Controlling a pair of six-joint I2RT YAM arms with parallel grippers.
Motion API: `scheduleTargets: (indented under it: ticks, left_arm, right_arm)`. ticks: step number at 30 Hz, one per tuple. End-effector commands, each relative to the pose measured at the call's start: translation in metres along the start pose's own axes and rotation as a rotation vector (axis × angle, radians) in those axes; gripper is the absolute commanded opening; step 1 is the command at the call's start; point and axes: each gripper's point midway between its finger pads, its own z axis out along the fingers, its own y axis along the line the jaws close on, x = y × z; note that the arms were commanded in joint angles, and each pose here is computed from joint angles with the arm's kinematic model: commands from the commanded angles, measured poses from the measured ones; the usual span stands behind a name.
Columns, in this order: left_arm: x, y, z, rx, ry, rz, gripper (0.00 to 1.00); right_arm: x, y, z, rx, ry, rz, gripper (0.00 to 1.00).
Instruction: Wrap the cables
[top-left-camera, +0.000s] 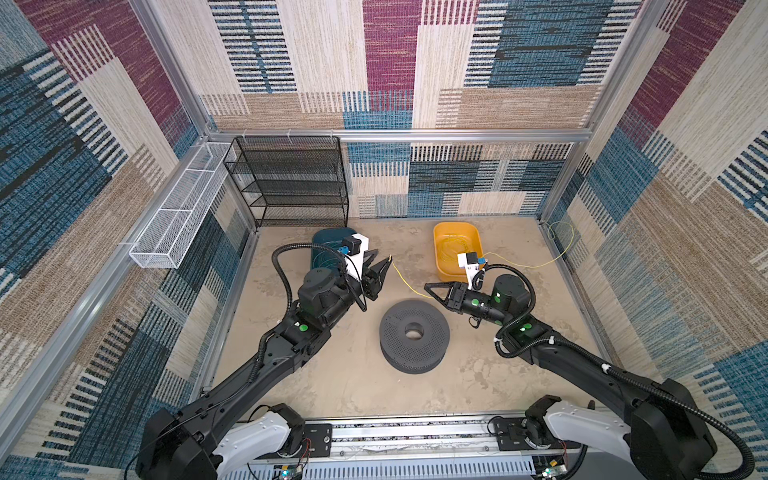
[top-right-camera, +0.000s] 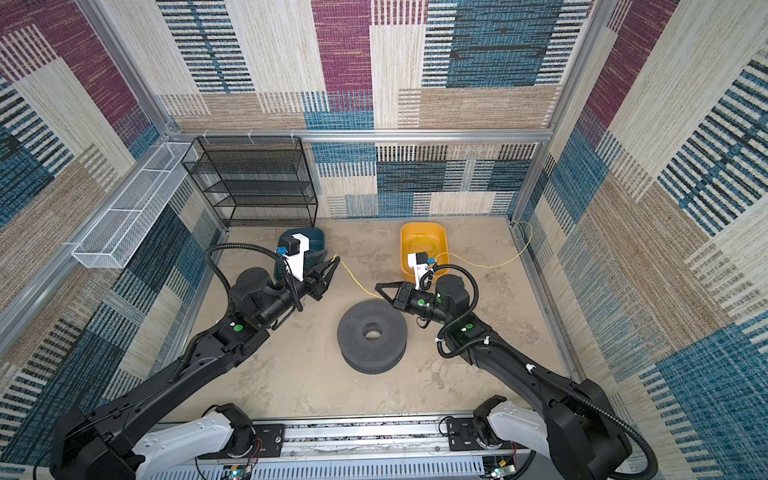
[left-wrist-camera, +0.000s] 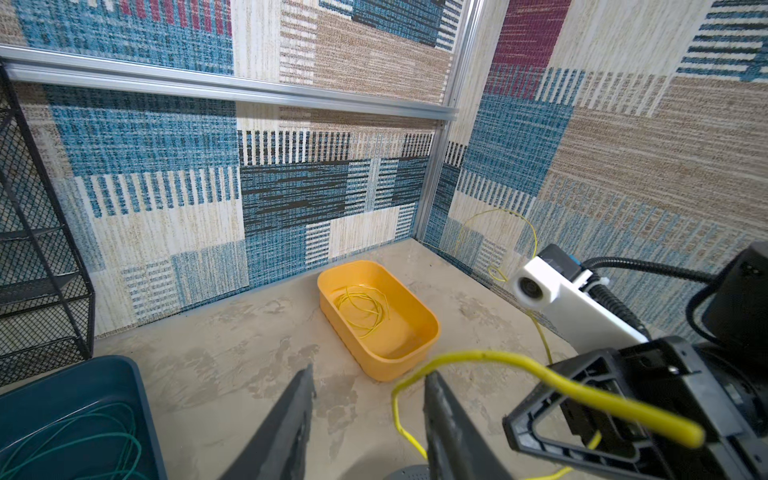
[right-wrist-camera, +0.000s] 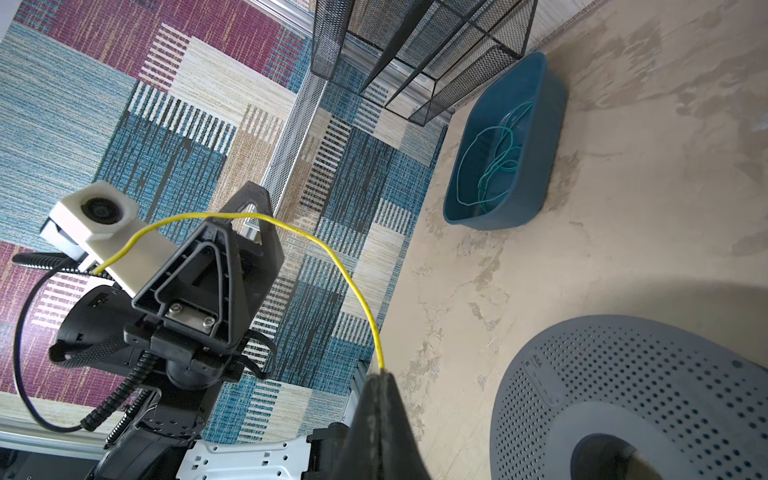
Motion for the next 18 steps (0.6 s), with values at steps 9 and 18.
scheduleTargets:
  ticks: [9, 18]
  left_arm:
    - [-0.0158, -0.0094, 0.0048, 0.051, -0.046, 0.032, 0.47]
    - [-0.0206, -0.0111, 0.0005, 0.057, -0.055, 0.039, 0.17]
  right_arm:
    - [-0.0017, 0.0074, -0.0005, -0.029, -0.005, -0.018, 0.00]
    - [-0.0018, 0.0059, 0.0005, -0.027, -0.004, -0.013, 0.00]
